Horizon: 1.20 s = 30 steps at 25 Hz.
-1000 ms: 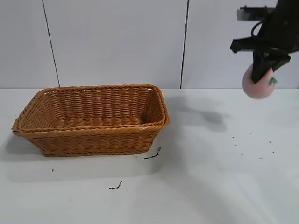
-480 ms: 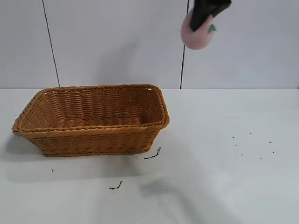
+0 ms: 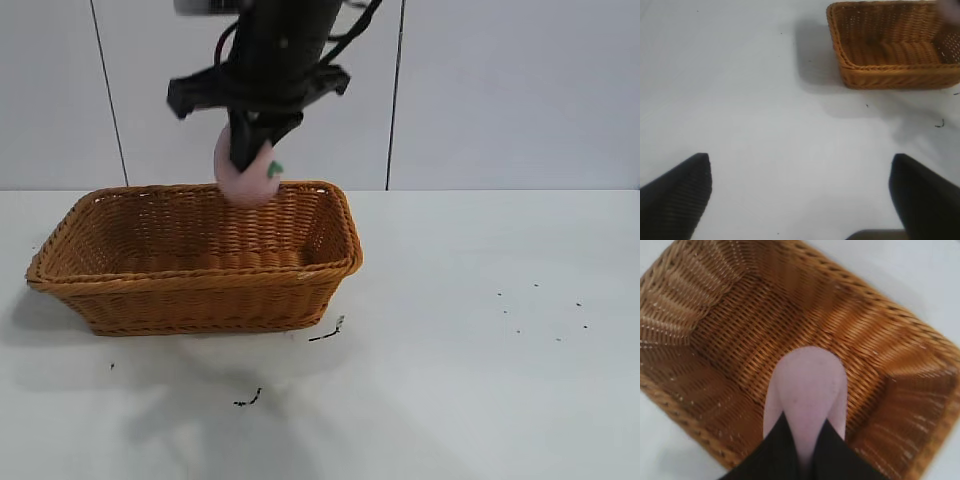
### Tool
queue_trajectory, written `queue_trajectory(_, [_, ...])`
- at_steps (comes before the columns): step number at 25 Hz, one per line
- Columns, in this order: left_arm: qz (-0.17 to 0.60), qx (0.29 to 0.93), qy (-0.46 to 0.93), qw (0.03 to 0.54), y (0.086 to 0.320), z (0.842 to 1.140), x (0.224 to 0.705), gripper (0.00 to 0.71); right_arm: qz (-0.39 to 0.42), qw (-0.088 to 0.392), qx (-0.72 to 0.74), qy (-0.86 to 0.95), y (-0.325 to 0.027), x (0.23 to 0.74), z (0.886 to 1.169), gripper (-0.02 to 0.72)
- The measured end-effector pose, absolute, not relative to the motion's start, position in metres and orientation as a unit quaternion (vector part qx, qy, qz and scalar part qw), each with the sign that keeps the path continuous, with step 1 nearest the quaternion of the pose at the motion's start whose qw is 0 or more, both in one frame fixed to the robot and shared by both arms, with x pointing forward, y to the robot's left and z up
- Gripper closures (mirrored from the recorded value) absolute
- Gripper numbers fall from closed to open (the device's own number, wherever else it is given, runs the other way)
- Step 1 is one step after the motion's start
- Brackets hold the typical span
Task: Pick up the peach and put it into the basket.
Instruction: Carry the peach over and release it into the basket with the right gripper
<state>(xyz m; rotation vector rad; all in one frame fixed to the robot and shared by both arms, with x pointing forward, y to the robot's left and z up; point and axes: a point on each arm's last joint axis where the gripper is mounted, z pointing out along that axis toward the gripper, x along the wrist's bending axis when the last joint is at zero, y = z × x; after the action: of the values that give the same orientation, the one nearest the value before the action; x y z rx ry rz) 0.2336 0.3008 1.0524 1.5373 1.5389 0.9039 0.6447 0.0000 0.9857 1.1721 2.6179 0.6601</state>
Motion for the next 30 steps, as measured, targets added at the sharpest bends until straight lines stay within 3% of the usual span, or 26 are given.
queue_trajectory(5, [0.354,0.603,0.604,0.383,0.301,1.052,0.234,0.017,0.207,0.091,0.399,0.889,0.008,0.654,0.935,0.717])
queue_trajectory(7, [0.354,0.603,0.604,0.383,0.301,1.052,0.234,0.017,0.202,0.088,0.402,0.889,0.009,0.655,0.925,0.673])
queue_trajectory(9, [0.354,0.603,0.604,0.383,0.301,1.052,0.234,0.017,0.202,0.086,0.409,0.886,0.009,0.655,0.923,0.556])
queue_trajectory(13, [0.354,0.603,0.604,0.383,0.301,1.052,0.234,0.017,0.206,0.087,0.412,0.883,0.009,0.656,0.924,0.16])
queue_trajectory(15, [0.354,0.603,0.604,0.383,0.301,1.052,0.234,0.017,0.21,0.09,0.411,0.882,0.009,0.655,0.93,0.062])
queue_trajectory(18, [0.354,0.603,0.604,0.383,0.301,1.052,0.234,0.017,0.214,0.092,0.413,0.88,0.005,0.654,0.953,0.022])
queue_trajectory(24, [0.354,0.603,0.604,0.383,0.301,1.052,0.234,0.017,0.274,0.13,0.442,0.844,-0.022,0.671,1.036,0.015])
queue_trajectory(27, [0.354,0.603,0.604,0.383,0.301,1.052,0.234,0.017,0.277,0.144,0.475,0.823,-0.057,0.689,1.053,0.015])
queue_trajectory(30, [0.354,0.603,0.604,0.383,0.301,1.052,0.234,0.017,0.253,0.146,0.519,0.804,-0.105,0.708,1.051,0.015])
